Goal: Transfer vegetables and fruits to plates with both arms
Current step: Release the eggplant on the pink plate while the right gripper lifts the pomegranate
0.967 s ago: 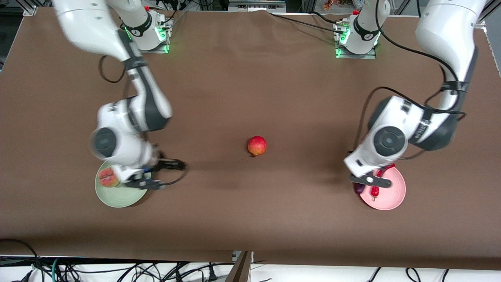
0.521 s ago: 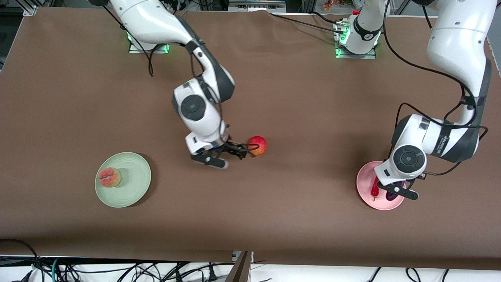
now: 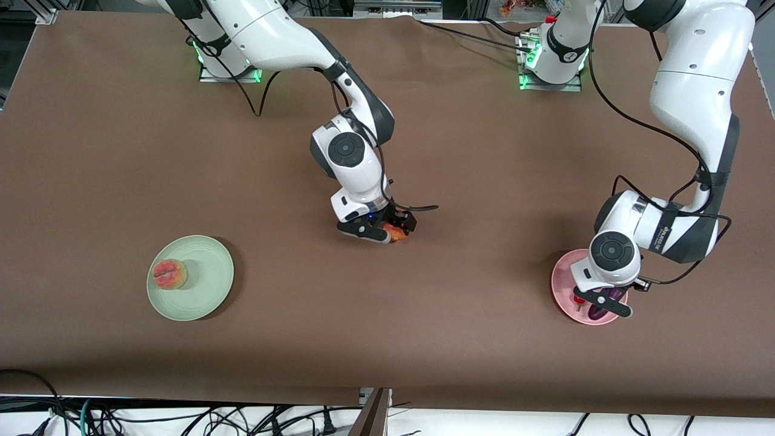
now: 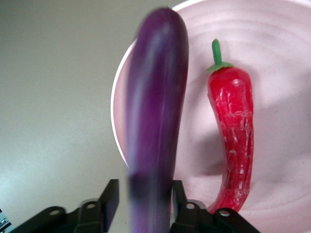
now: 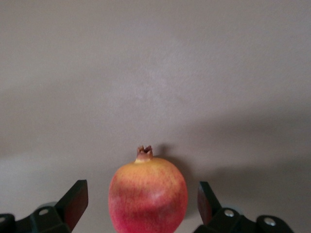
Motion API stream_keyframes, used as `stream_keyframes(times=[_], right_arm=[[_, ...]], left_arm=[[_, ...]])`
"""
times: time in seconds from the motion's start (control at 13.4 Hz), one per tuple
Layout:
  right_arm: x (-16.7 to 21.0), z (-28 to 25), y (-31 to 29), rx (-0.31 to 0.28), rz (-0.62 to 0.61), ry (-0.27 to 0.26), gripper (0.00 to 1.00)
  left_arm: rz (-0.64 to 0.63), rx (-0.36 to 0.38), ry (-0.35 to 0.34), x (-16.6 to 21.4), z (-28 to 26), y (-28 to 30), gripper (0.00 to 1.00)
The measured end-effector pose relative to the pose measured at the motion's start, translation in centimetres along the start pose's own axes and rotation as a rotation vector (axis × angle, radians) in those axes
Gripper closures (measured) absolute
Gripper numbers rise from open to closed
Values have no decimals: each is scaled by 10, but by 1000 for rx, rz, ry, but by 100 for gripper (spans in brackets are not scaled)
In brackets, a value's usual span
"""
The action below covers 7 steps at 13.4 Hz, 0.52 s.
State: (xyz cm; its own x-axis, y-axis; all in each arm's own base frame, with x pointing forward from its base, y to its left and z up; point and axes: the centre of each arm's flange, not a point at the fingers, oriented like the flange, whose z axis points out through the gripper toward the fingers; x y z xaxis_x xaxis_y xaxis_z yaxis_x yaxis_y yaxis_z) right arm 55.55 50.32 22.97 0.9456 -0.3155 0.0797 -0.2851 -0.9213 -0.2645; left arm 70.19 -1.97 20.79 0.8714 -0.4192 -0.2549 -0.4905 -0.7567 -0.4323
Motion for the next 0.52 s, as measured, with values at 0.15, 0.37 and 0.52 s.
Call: stream_keyframes(times=[0.15,0.37,0.52], right_arm=[[-8,8,-2,0,-10,-1,0],[-9,14,0,2,-12,5,0],[-11,20,1,2,-17,8,0]], left_arm=[[5,-2,19,3,-11,-2,20],[-69,-133,67,6,-59,-6,0],[-158,-248,103,-9,-116,-26,0]])
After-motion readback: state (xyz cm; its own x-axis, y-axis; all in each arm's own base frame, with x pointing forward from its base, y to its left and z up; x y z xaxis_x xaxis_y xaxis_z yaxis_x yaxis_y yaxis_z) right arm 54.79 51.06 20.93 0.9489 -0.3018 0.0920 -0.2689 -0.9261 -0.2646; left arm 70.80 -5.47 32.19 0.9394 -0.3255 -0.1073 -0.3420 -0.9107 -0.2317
